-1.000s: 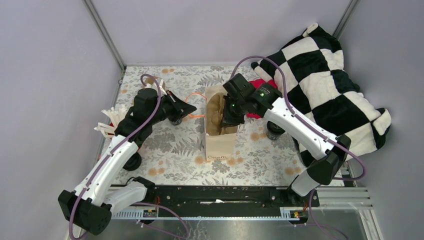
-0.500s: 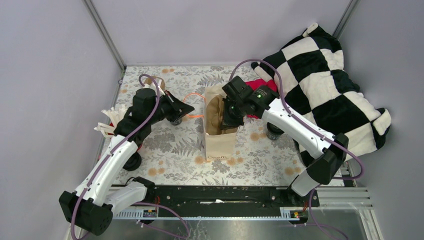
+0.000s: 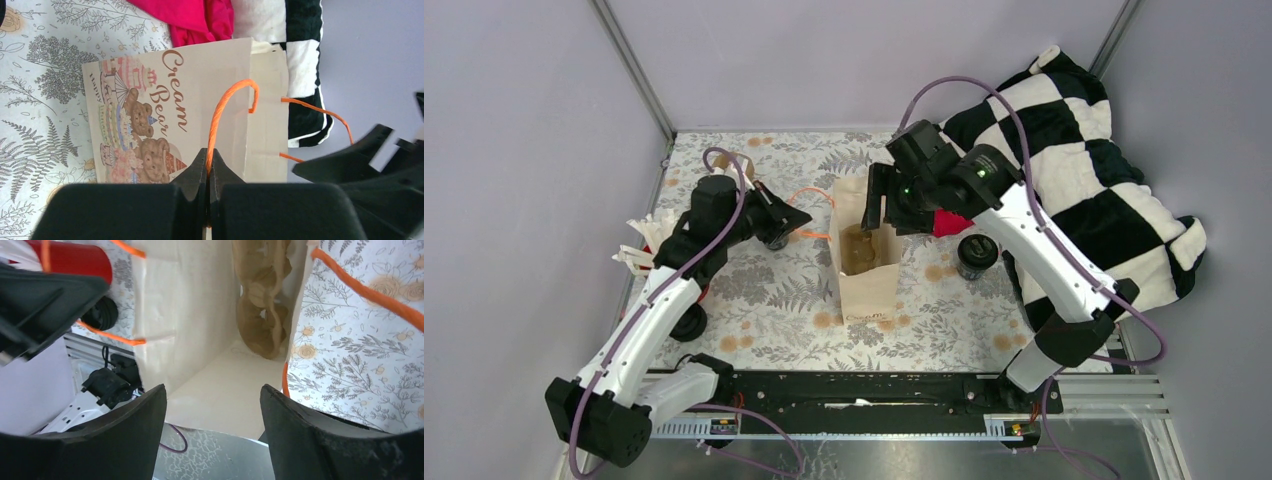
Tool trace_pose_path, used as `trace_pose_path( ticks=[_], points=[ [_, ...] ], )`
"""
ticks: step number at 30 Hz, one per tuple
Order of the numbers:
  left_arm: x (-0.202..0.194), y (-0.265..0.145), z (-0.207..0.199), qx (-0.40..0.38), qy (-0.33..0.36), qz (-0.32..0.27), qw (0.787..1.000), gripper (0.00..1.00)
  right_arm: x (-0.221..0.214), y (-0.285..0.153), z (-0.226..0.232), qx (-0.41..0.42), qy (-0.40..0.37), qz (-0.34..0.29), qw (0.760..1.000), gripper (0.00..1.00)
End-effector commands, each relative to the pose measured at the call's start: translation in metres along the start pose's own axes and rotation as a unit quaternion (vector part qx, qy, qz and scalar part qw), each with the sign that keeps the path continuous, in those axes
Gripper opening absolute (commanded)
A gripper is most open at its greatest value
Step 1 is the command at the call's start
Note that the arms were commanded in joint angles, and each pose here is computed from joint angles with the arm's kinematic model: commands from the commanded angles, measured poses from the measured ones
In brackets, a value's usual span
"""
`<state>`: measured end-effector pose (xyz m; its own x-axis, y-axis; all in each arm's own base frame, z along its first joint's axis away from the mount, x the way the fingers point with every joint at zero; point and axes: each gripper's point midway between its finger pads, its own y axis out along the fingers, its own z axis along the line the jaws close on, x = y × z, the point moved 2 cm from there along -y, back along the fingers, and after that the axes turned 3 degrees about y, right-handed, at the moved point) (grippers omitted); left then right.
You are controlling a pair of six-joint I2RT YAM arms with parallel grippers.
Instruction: Pack the takeout coffee
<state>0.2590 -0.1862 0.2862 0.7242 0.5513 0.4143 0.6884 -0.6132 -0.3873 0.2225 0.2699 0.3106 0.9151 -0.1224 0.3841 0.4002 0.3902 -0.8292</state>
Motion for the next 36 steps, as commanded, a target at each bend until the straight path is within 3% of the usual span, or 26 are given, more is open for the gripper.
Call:
trace_pose_path(
  ticks=[1, 8, 13, 17, 20, 22, 26, 31, 33, 35, 36],
  points=[
    [0.004, 0.003, -0.007, -0.015, 0.015, 0.007, 1.0, 0.0, 0.006, -0.016, 0.003, 0.016, -0.022, -0.018, 0.999, 0.75],
    [0.002, 0.005, -0.003, -0.002, 0.032, 0.022, 0.999, 0.0, 0.028, -0.006, 0.015, 0.019, -0.073, -0.045, 0.996, 0.71],
    [0.006, 0.005, -0.012, -0.016, 0.068, 0.029, 0.997, 0.0, 0.047, -0.043, 0.051, 0.113, -0.134, -0.089, 0.981, 0.76],
    [0.009, 0.006, -0.021, -0.029, 0.09, 0.033, 0.995, 0.0, 0.063, -0.074, 0.062, 0.15, -0.134, -0.151, 0.968, 0.86],
    [0.011, 0.005, -0.026, -0.038, 0.099, 0.035, 0.994, 0.0, 0.078, -0.096, 0.049, 0.124, -0.12, -0.212, 0.962, 0.97],
    [0.012, 0.005, -0.027, -0.039, 0.103, 0.034, 0.993, 0.0, 0.089, -0.098, 0.015, 0.041, -0.093, -0.247, 0.964, 1.0],
    [0.013, 0.006, -0.029, -0.041, 0.107, 0.035, 0.993, 0.0, 0.086, -0.078, -0.05, -0.063, -0.017, -0.205, 0.977, 1.0],
    [0.015, 0.005, -0.034, -0.049, 0.115, 0.038, 0.991, 0.0, 0.072, -0.045, -0.047, -0.016, 0.012, -0.135, 0.991, 0.99],
    [0.015, 0.004, -0.036, -0.052, 0.117, 0.039, 0.991, 0.0, 0.067, -0.038, -0.039, 0.012, 0.015, -0.118, 0.993, 0.83],
    [0.018, 0.001, -0.044, -0.062, 0.124, 0.034, 0.99, 0.0, 0.063, -0.035, -0.029, 0.045, 0.012, -0.106, 0.993, 0.61],
    [0.021, -0.001, -0.05, -0.07, 0.13, 0.031, 0.989, 0.0, 0.065, -0.038, -0.02, 0.073, -0.001, -0.11, 0.991, 0.44]
  ],
)
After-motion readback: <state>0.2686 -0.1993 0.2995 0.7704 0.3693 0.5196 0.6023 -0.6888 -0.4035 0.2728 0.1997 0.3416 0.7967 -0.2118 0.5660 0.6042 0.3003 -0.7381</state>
